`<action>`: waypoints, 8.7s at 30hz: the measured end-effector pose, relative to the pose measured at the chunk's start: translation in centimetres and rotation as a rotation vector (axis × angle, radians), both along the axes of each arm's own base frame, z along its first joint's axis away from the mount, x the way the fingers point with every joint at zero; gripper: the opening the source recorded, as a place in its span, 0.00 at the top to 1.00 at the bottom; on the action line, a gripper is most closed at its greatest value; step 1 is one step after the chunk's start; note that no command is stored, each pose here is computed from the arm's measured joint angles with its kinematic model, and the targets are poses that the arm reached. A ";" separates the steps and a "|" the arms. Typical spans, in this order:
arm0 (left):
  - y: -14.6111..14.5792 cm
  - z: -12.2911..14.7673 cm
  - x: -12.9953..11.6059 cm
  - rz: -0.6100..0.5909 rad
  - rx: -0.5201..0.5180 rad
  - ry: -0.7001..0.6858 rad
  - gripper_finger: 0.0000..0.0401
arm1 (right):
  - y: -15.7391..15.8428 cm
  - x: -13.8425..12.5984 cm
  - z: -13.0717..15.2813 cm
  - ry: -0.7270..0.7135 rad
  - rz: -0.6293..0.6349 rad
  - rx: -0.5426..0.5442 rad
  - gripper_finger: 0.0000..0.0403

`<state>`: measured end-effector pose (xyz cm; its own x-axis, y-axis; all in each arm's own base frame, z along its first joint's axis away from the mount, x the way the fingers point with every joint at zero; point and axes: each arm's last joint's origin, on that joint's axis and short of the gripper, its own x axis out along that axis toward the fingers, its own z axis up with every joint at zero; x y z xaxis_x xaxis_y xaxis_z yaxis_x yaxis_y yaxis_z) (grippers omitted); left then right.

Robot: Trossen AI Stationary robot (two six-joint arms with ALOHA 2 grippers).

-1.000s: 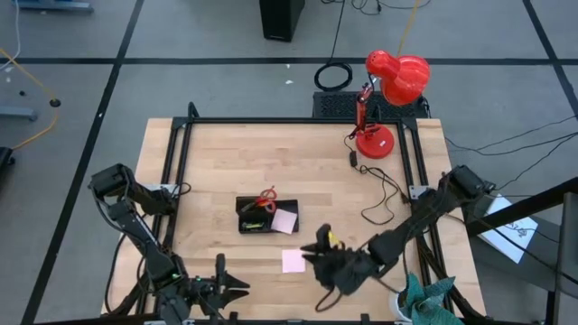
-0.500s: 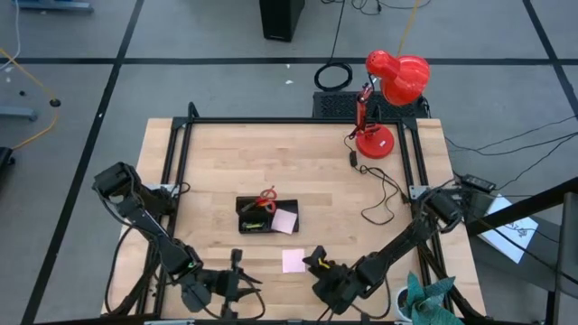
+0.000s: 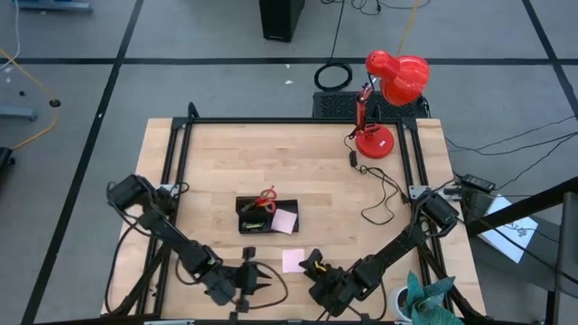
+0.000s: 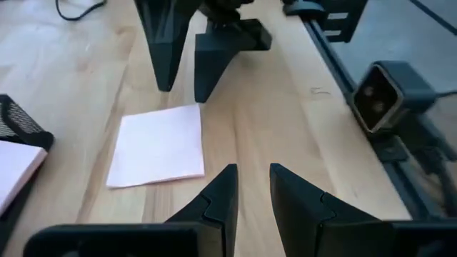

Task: Pick and place office supplies into organizer
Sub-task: Put the pink sticky note into the mesh desk organizer, then return to Home Position

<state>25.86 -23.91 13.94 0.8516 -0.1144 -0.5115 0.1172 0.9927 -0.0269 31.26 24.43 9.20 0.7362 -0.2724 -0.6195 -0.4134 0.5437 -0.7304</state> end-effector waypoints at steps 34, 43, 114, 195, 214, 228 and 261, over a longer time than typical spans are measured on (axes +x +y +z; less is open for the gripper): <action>5.6 -3.5 4.2 0.271 -0.109 0.133 0.78 | -2.6 0.8 -0.9 0.200 0.078 -0.101 0.51; 6.0 -4.0 3.9 0.302 -0.121 0.201 0.78 | -3.1 1.6 -0.7 0.160 0.071 -0.082 0.51; -3.6 5.0 -5.9 -0.254 0.251 -0.194 0.78 | -12.8 6.8 8.2 -0.237 -0.313 0.171 1.00; -2.0 6.1 -6.4 -0.162 0.433 -0.186 0.78 | -11.0 7.1 9.6 -0.216 -0.060 0.568 0.99; 10.6 17.2 -6.7 -0.117 0.520 -0.259 0.97 | -19.8 3.1 21.9 -0.403 0.005 0.766 1.00; 19.3 18.8 -7.0 0.088 0.477 -0.210 0.99 | -27.2 -0.2 20.2 -0.629 -0.084 0.970 1.00; 21.7 6.1 -14.3 0.055 0.126 -0.643 1.00 | -26.0 -16.2 11.3 -0.951 0.040 1.183 1.00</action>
